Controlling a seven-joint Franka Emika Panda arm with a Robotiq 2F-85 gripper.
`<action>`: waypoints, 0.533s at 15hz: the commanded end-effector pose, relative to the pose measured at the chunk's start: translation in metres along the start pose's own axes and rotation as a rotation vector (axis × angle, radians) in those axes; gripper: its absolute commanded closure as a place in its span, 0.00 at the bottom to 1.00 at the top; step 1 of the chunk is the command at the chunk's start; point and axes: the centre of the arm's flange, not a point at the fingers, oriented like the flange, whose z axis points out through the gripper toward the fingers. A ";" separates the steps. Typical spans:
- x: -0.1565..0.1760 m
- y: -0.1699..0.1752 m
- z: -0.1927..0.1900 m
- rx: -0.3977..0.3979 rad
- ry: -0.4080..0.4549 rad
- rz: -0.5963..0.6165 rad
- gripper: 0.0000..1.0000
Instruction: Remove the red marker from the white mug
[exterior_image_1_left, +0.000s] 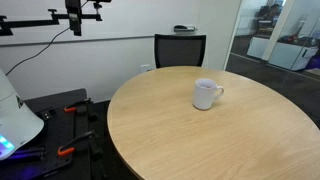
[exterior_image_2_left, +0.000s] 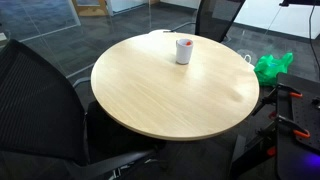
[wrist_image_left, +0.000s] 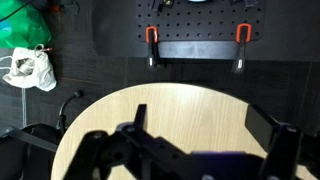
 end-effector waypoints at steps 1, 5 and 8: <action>0.000 0.000 0.000 0.000 0.000 0.000 0.00; 0.000 0.000 0.000 0.000 0.000 0.000 0.00; 0.005 0.001 -0.003 -0.009 0.011 0.025 0.00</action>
